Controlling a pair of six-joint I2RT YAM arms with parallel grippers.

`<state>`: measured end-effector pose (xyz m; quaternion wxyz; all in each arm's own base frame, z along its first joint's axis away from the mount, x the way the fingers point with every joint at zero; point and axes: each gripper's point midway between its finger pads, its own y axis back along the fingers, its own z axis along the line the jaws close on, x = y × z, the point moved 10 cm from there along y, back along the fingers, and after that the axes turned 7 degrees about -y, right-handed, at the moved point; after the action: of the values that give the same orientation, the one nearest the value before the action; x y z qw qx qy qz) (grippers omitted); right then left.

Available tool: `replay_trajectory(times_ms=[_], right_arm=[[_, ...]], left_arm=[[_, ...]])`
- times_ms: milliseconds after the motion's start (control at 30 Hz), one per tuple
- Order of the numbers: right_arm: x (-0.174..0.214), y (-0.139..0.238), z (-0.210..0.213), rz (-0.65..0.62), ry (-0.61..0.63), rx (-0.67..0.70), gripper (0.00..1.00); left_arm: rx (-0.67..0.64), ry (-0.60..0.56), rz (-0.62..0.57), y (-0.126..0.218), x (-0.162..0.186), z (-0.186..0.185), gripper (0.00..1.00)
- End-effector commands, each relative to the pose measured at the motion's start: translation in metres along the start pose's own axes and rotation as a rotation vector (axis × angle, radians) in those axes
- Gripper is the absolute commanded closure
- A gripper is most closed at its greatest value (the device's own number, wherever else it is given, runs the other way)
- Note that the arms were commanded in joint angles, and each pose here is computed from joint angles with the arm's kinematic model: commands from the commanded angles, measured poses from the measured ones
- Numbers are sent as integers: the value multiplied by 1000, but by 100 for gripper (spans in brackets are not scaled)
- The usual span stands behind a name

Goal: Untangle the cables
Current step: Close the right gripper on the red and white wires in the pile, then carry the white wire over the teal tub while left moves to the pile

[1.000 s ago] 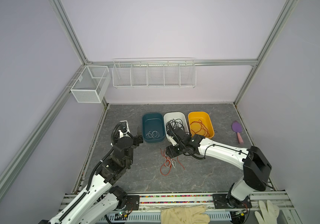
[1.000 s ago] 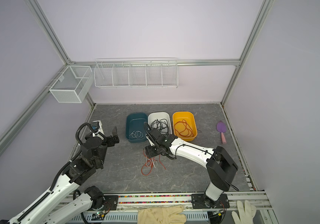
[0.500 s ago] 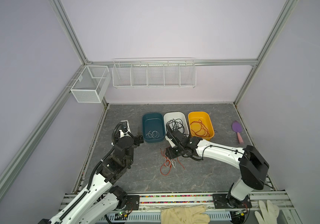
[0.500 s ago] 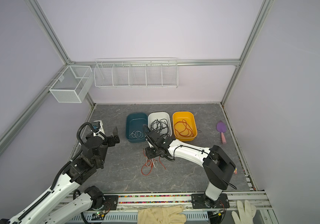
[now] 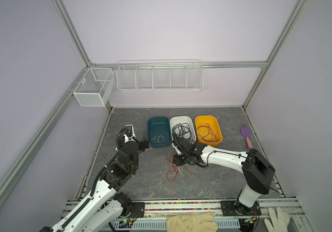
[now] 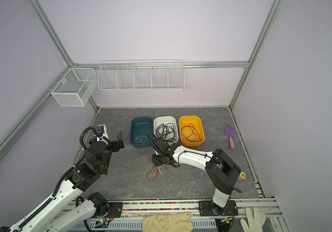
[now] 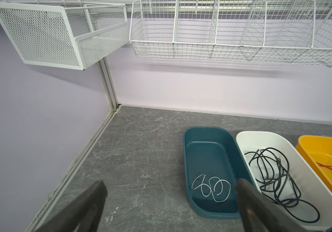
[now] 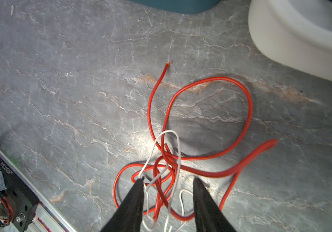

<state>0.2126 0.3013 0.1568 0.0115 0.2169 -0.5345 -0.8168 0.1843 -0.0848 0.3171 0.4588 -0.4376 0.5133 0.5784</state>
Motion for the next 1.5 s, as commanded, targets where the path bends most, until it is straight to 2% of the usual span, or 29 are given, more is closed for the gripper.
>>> replay_trajectory(times_ms=[0,633,867,1167,1333,1467], right_arm=[[5,-7,-2,8,-10,9,62],[10,-11,-4,14,-18,5,85],[5,4,1,-21,-4,-25,93],[1,43,9,-107,33,-99,93],[-2,65,14,-164,48,-141,93],[-6,79,18,-187,60,-160,93]], left_arm=[[3,27,-17,3,-10,2,0],[3,26,-14,2,-10,2,0],[85,43,42,-3,-8,-9,1],[222,84,200,-3,-30,-27,0],[288,135,238,3,-23,-27,0],[332,99,281,3,-9,-31,0]])
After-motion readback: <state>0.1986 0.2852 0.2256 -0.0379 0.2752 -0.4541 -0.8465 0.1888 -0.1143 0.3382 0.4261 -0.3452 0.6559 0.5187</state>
